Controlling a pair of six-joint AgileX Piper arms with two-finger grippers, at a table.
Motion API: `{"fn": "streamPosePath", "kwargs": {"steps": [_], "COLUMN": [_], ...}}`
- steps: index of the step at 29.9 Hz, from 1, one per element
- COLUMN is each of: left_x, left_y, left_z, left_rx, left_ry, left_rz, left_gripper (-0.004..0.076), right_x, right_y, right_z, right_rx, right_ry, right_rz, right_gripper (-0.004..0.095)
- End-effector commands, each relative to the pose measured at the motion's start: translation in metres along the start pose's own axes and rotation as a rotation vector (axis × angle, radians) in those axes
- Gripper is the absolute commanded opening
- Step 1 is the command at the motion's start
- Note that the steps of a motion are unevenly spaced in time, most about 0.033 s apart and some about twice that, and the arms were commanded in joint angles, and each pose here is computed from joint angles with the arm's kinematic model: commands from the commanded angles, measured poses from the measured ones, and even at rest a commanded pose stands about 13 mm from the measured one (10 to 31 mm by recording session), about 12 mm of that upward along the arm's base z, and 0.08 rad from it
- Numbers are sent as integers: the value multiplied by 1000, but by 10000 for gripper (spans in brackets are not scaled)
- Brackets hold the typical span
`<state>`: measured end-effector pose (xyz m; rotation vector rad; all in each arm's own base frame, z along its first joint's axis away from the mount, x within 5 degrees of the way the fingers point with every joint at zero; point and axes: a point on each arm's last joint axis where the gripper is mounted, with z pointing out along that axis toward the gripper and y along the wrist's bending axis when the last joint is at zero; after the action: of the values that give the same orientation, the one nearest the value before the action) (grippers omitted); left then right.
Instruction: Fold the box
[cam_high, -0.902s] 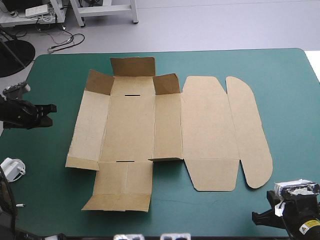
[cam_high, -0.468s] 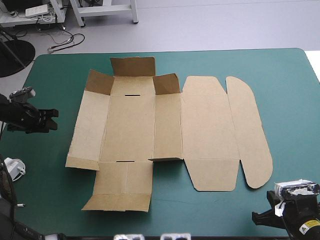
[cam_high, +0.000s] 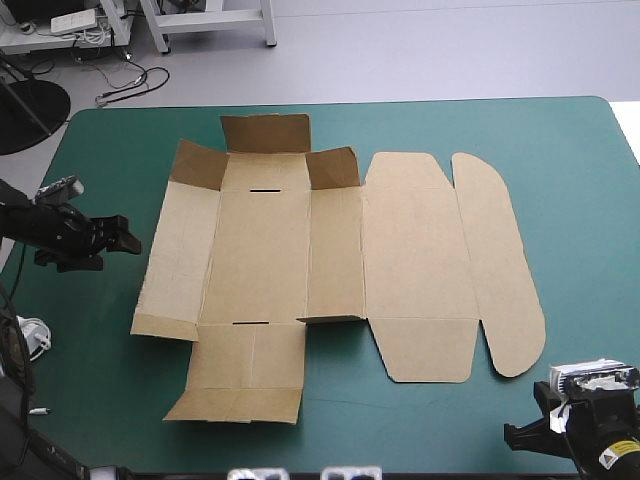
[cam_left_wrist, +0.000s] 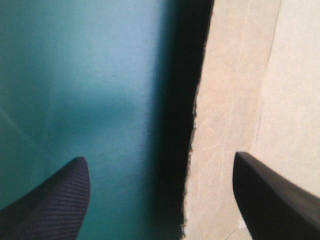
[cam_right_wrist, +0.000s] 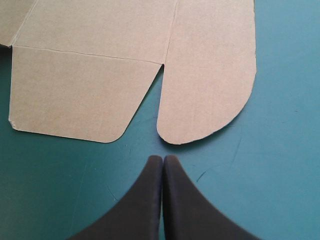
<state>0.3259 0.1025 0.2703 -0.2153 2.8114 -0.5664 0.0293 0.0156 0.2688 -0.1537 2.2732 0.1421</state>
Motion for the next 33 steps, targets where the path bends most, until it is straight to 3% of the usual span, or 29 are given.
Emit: {"fn": "streamPosePath", "kwargs": {"steps": [1, 14, 19, 24, 28, 32, 33], "left_x": [1, -3, 1, 5, 5, 3, 1], "left_y": [-22, -56, -66, -75, -77, -80, -82], "left_z": [-3, 45, 68, 81, 82, 82, 81], "left_rx": [84, 142, 195, 203, 205, 234, 245], "left_ry": [32, 171, 231, 275, 276, 254, 242], "left_rz": [37, 114, 99, 123, 128, 108, 105], "left_gripper": [566, 566, 520, 406, 235, -11, -6], "right_x": [-11, -12, -12, -12, -12, -12, -12], "right_y": [0, 0, 0, 0, 0, 0, 0], "right_z": [-4, -4, -4, -4, -4, -4, -4], "right_rx": [3, 3, 3, 3, 3, 3, 3], "right_ry": [-67, -74, -74, -74, -74, -74, -74], "right_rz": [-3, 43, 43, 43, 43, 43, 43], "right_gripper": [-15, -15, -15, -15, -15, -15, -15]}}
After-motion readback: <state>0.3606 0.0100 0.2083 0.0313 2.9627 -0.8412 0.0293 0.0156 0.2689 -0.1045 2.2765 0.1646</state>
